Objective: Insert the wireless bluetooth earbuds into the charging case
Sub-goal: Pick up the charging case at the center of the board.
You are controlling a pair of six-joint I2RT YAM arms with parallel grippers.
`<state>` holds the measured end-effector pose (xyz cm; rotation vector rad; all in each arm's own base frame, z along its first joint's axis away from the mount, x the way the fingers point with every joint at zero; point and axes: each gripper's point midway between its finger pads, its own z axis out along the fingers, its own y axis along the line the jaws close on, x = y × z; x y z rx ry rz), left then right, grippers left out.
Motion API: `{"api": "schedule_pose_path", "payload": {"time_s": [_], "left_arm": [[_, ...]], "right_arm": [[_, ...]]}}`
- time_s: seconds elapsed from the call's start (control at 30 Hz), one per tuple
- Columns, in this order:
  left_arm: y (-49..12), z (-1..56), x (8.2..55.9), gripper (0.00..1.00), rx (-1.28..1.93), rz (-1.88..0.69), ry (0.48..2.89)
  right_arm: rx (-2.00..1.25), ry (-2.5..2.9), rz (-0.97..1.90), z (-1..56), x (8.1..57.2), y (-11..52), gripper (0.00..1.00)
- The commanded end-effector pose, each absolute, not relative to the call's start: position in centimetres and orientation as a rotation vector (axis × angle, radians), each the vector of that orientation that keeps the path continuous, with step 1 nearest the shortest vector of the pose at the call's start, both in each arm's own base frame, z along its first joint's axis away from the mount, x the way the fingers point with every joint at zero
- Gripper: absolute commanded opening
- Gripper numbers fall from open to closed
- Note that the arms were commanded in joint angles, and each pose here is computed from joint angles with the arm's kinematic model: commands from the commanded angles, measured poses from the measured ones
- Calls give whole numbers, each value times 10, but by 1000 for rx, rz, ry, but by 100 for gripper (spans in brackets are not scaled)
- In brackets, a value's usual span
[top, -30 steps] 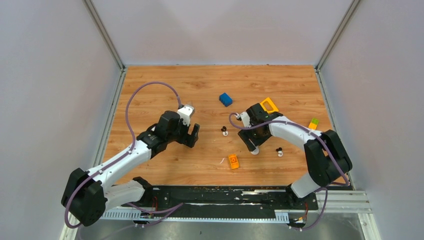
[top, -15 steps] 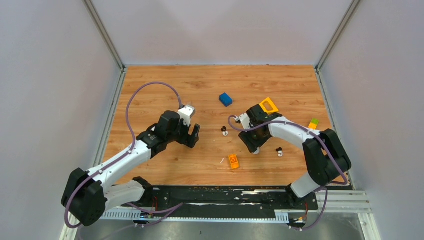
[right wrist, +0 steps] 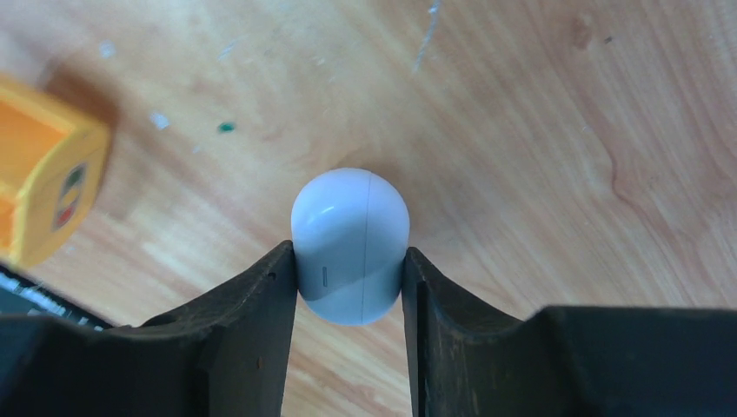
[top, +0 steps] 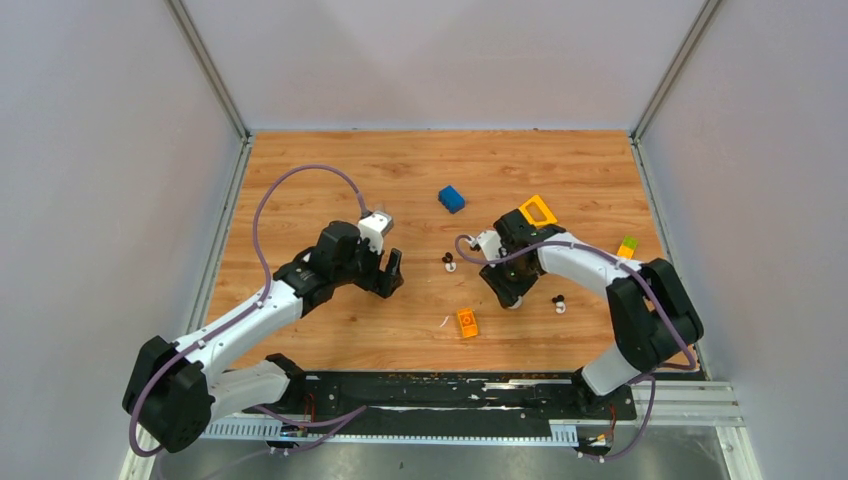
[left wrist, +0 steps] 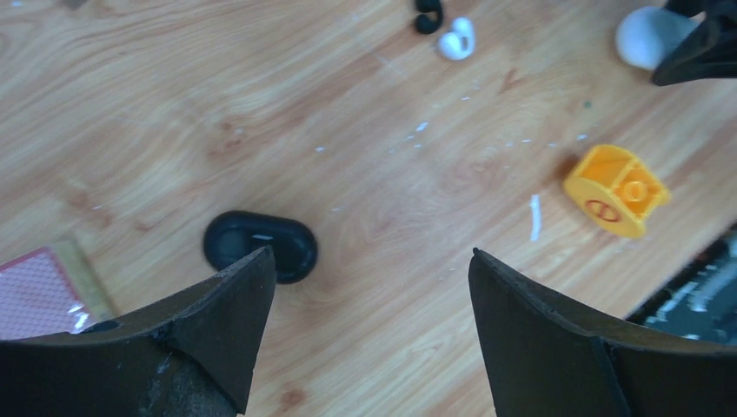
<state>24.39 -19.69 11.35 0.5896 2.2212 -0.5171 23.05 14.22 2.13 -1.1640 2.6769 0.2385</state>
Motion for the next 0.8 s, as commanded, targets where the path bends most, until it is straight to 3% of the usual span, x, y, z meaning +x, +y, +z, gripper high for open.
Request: {"api": "schedule_pose_path", "payload": {"time_s": [0.0,0.27,0.77], "left_arm": [[-242,169,231,87,537,-843,2119],[-312,242,190,82,407,-1317,2005],[-393,246,187,66,312,-1473,2113]], "right_arm": [[-1275,2411,403,79,232,164,15],[-1449,2025,578,157,202,184,17],[-1453,1894,769,204,179,203,18]]}}
